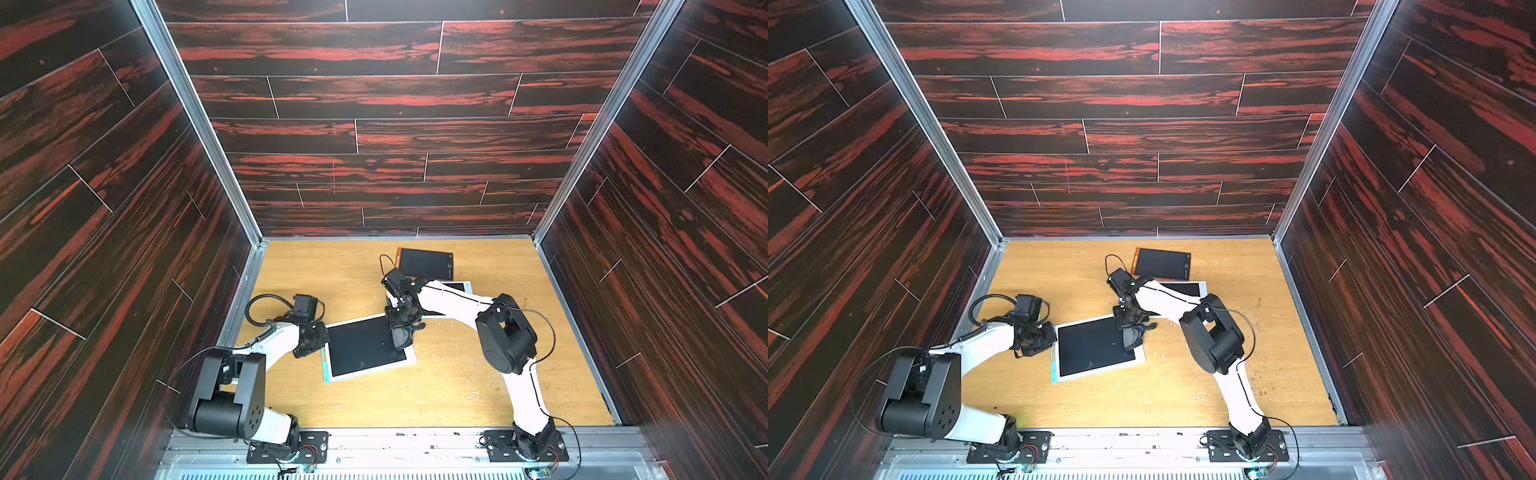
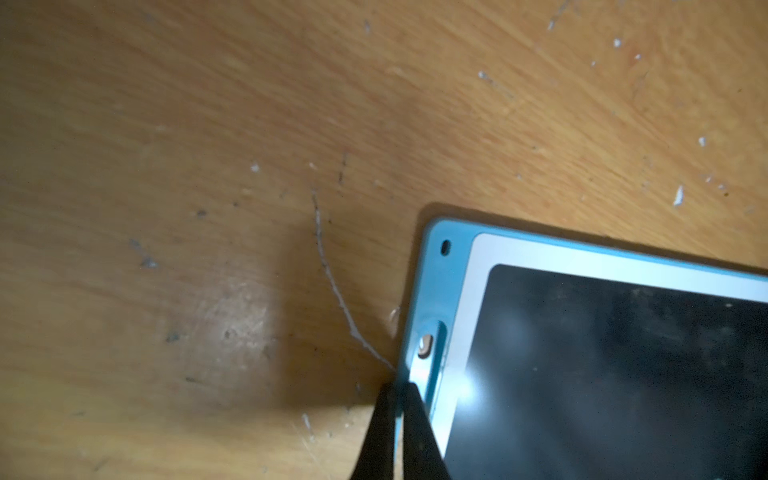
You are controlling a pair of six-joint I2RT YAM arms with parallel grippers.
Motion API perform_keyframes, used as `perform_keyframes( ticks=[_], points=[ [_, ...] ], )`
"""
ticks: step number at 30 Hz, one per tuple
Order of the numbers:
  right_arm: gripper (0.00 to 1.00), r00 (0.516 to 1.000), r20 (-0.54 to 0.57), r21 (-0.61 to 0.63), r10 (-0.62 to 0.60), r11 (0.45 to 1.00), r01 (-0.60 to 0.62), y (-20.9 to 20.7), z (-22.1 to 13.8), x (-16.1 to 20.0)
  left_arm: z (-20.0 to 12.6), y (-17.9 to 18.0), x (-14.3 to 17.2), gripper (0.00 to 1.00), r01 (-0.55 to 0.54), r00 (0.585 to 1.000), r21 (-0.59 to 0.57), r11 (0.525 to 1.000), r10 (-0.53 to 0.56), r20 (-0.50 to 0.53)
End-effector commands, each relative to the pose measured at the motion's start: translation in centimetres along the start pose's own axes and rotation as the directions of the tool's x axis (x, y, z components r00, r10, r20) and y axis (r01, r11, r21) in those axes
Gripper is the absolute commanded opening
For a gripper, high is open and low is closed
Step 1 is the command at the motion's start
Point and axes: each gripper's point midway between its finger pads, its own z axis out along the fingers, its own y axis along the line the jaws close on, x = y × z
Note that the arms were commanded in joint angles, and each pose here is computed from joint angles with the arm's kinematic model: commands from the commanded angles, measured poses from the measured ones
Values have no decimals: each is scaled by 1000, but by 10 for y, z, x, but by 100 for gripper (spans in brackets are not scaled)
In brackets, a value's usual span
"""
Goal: Wipe the drawing tablet
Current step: Wipe the dirt from the drawing tablet.
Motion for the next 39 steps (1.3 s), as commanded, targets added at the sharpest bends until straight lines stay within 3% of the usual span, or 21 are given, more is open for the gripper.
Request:
perform_keyframes(
  ticks=[1,5,8,13,17,19,21,28,30,34,39],
  points=[
    [0,999,-46,26,5,1000,-4,-5,4,13,6,19,19,8,-18,997,-103,994,9,-81],
    [0,996,-92,-49,-4,999,0,15,16,12,10,19,25,8,-49,991,-137,989,31,-128],
    [0,991,-129,-170,-48,985,25,58,21,14,11,20,25,8,-70,989,-177,982,45,-144],
    [0,972,-203,-382,-121,923,35,134,26,34,11,20,25,8,-72,989,-184,980,46,-138],
    [0,948,-283,-506,-144,863,-20,166,35,61,10,21,25,8,-65,991,-190,980,41,-130],
    [0,936,-322,-549,-144,834,-61,166,39,78,10,21,26,8,-65,991,-190,980,41,-130],
    [0,934,-339,-538,-114,838,-93,146,41,91,10,21,26,8,-65,991,-189,980,41,-129],
    [0,939,-295,-364,179,887,-283,-18,24,122,10,21,25,8,-67,991,-187,980,44,-124],
    [0,930,-294,-316,221,896,-313,-44,25,131,10,20,25,8,-67,991,-184,981,44,-127],
    [0,932,-311,-347,184,891,-292,-16,28,133,9,21,27,8,-65,991,-178,982,42,-129],
    [0,944,-328,-414,33,893,-175,84,42,114,9,19,28,7,-66,991,-171,983,44,-129]
  ],
)
